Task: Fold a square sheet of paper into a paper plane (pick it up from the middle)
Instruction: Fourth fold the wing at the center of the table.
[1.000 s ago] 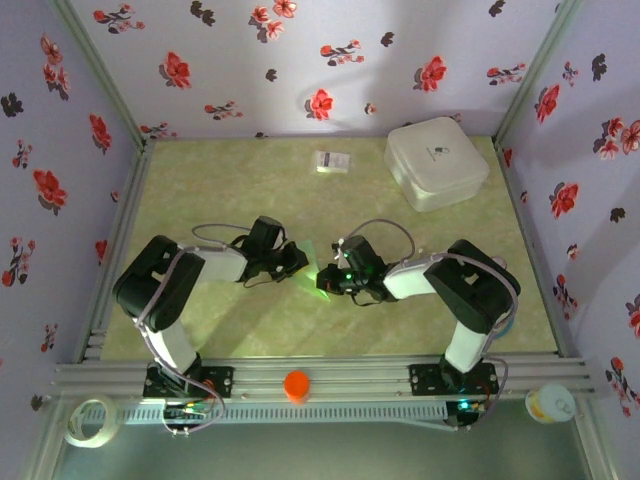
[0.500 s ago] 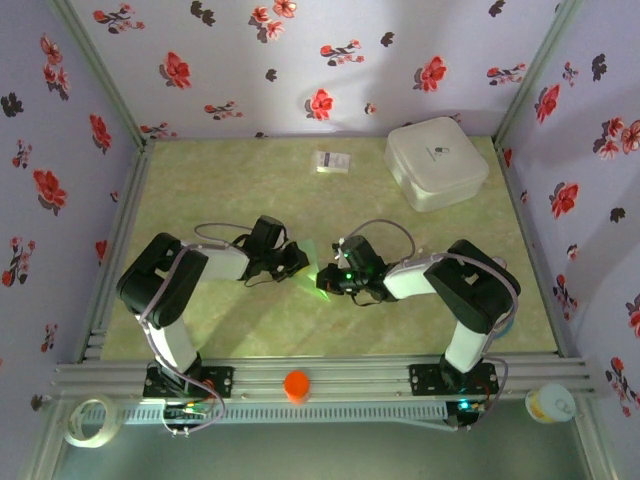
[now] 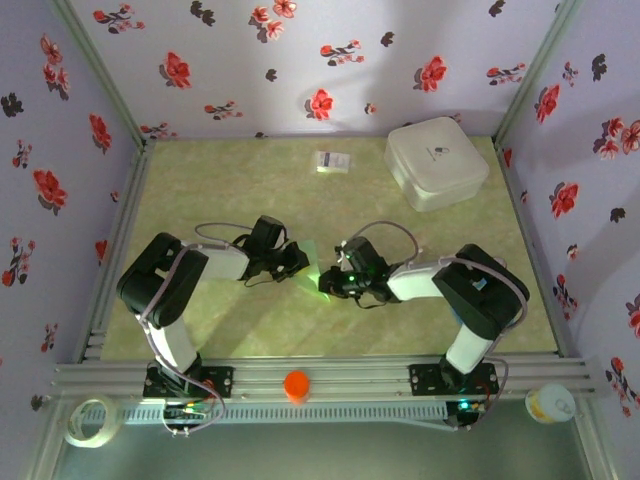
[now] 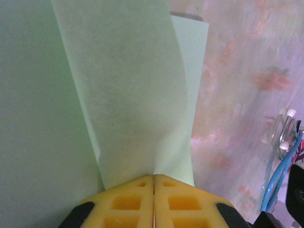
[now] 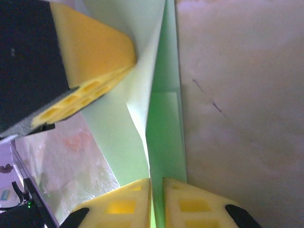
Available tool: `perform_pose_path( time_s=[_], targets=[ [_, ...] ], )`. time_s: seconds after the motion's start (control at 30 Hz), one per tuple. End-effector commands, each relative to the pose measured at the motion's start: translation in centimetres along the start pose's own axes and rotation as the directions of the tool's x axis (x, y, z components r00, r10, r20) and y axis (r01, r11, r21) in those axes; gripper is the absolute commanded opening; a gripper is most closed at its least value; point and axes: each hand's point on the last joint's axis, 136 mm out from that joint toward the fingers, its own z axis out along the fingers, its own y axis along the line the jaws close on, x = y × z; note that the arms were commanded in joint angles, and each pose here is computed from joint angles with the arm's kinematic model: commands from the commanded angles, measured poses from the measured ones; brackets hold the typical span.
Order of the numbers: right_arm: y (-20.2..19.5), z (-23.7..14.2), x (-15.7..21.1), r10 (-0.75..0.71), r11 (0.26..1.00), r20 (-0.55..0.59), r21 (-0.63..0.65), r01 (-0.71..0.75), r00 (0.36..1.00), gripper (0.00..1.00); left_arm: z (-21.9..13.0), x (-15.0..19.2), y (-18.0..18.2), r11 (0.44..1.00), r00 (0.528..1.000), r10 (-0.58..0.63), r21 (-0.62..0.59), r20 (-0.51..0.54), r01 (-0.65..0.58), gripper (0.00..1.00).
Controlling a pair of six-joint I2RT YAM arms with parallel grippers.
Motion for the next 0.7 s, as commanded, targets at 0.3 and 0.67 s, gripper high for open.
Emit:
perform_pose_path(
  time_s=[0.3, 0.67],
  targets=[
    [-2.4, 0.0, 3.6, 0.047, 0.999, -0.116, 0.032, -0.043, 0.992, 0.09, 0.6, 1.3, 2.0, 0.998, 0.999, -0.003, -0.059, -0.045, 0.001, 0.08],
    [-2.0, -1.3, 3.8, 0.02, 0.999, -0.126, 0.051, -0.014, 0.992, 0.13, 0.5, 1.4, 2.2, 0.998, 0.999, -0.009, -0.061, -0.044, 0.006, 0.07]
  ],
)
